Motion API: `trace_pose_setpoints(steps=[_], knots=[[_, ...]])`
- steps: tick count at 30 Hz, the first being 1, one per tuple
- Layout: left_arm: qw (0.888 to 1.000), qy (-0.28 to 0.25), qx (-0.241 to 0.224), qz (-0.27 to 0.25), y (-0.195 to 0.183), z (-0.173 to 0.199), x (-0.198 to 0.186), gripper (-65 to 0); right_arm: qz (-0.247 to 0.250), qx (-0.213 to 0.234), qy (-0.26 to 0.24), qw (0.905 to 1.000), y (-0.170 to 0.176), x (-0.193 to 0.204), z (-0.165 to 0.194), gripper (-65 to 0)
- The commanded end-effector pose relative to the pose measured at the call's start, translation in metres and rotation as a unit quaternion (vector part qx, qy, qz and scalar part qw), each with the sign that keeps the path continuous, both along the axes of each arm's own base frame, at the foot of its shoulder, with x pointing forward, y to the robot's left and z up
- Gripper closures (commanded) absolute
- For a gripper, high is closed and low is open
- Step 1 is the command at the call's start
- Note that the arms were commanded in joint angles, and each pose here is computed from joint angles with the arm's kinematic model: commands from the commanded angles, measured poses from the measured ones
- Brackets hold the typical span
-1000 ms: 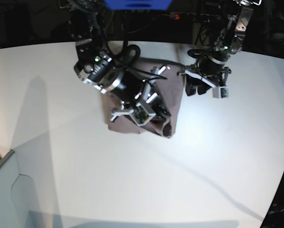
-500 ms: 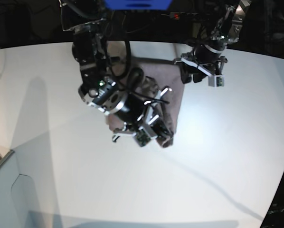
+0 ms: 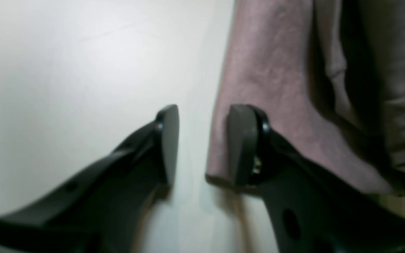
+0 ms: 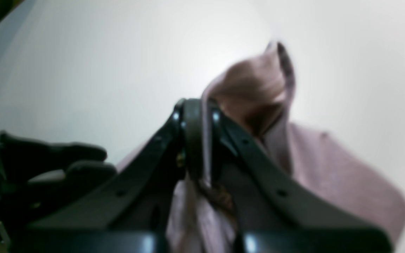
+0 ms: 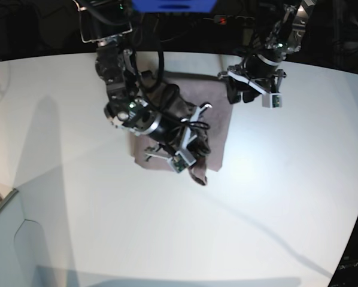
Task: Layout the t-shirt on the table in an organized manner, then fold the t-shirt properly
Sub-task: 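Lay the folded end down with the right gripper onto the shirt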
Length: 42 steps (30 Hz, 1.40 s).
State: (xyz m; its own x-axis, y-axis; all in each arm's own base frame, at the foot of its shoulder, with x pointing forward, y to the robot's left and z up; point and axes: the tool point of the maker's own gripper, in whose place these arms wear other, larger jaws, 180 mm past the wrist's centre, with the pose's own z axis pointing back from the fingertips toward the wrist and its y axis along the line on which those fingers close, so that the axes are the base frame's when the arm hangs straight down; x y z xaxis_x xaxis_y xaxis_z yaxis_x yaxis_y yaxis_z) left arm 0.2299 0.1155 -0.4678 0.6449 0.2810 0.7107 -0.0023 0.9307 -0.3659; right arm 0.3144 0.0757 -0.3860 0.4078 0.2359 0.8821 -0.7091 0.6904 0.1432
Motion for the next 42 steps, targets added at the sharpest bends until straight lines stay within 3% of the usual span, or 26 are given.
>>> trace_pose_setpoints(steps=[1,7,9,12,16,19,23,31,39,42], knots=[[1.0,-0.012,-0.002,0.001,0.001,0.006,0.003,-23.4,0.011,0.024,-0.017,0.9995,0.017,0.003,0.016,-2.4],[1.0,-0.002,0.0,0.001,0.003,0.002,-0.006,-23.4,0.079,0.012,-0.033,0.9963,0.046,-0.02,0.021,-26.0],[1.0,-0.005,0.007,0.004,0.012,0.005,-0.008,-23.4,0.077,0.019,-0.047,0.9957,0.046,-0.022,0.032,-33.5],[1.0,-0.013,0.01,0.014,0.021,0.013,-0.01,-23.4,0.053,0.03,-0.085,0.9945,0.033,-0.017,0.06,-39.4],[0.999,-0.03,0.013,0.028,0.032,0.028,-0.01,-23.4,-0.016,0.03,-0.11,0.9934,-0.012,-0.008,0.079,-39.5],[0.999,-0.038,0.014,0.034,0.036,0.035,-0.009,-23.4,-0.067,0.01,-0.1,0.9927,-0.049,-0.01,0.075,-39.6],[0.999,-0.038,0.014,0.033,0.036,0.035,-0.01,-23.4,-0.075,-0.031,-0.07,0.9942,-0.073,-0.032,0.059,-40.0],[0.998,-0.044,0.022,0.048,0.049,0.039,-0.005,-23.4,-0.049,-0.033,-0.026,0.9979,-0.06,-0.076,0.038,-40.0],[0.994,-0.056,0.042,0.085,0.083,0.046,0.0,-23.4,-0.032,-0.03,-0.02,0.9988,-0.048,-0.075,0.032,-39.4],[0.993,-0.057,0.046,0.094,0.09,0.047,0.0,-23.4,-0.018,-0.03,-0.011,0.9993,-0.04,-0.075,0.023,-33.9]])
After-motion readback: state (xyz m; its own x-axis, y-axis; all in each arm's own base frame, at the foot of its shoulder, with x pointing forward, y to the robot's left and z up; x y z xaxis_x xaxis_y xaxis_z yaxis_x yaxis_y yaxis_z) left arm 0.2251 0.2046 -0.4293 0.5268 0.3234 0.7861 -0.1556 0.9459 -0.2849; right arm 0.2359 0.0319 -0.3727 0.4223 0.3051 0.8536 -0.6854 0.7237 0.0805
